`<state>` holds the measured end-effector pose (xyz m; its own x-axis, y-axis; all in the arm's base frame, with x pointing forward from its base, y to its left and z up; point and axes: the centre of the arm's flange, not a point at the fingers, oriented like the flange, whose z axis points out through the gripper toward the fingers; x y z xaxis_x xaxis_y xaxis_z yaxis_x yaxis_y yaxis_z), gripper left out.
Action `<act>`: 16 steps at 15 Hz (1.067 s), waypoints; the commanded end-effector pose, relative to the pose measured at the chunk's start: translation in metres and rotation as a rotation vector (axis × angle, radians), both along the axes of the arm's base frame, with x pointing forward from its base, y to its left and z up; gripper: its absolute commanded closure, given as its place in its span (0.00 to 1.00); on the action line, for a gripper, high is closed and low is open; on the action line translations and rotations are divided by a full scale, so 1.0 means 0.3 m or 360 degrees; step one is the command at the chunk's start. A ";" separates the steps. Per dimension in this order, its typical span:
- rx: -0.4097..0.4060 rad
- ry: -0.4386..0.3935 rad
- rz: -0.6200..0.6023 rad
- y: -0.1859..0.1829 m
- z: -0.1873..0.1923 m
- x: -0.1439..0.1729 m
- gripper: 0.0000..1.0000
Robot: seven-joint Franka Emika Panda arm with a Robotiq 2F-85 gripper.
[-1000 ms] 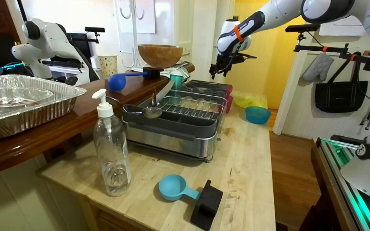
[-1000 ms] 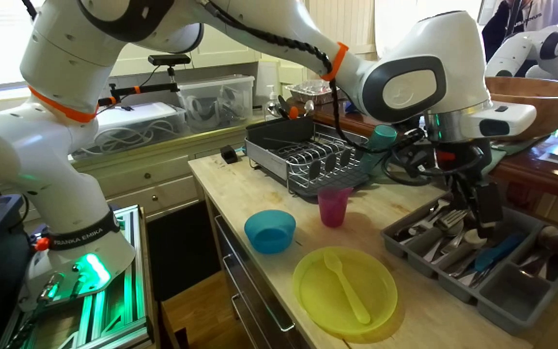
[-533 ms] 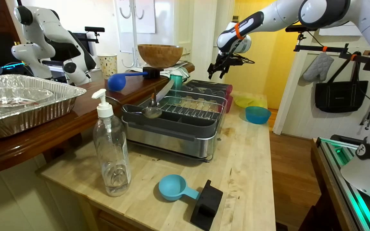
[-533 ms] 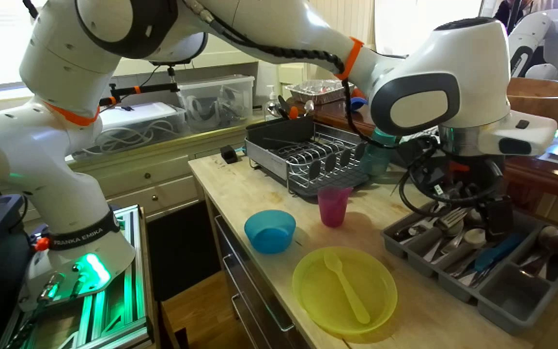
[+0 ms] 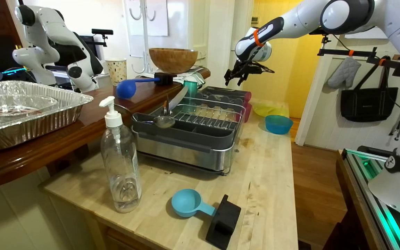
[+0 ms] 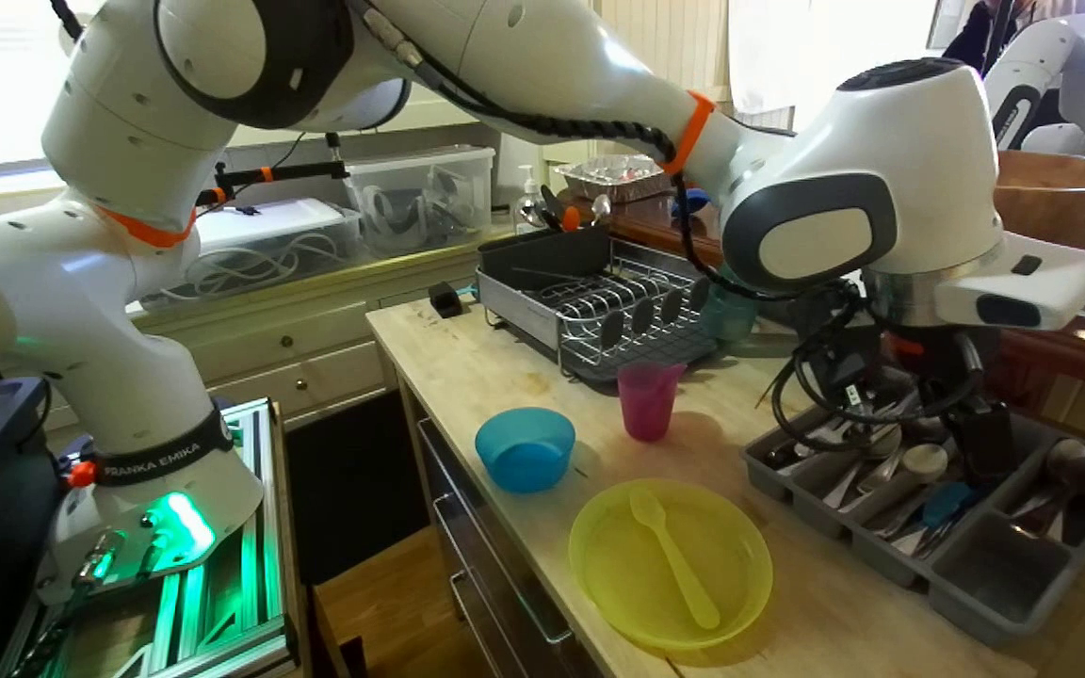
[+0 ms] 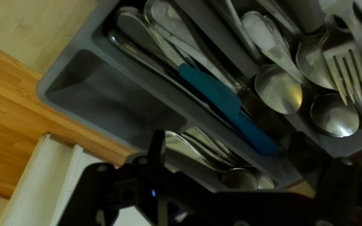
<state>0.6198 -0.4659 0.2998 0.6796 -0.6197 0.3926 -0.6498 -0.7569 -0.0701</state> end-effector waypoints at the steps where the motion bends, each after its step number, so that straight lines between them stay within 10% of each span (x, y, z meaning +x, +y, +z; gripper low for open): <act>1: 0.0001 -0.0022 -0.0073 0.003 -0.060 0.024 0.00; 16: -0.0046 -0.0151 0.0010 0.044 -0.170 0.048 0.00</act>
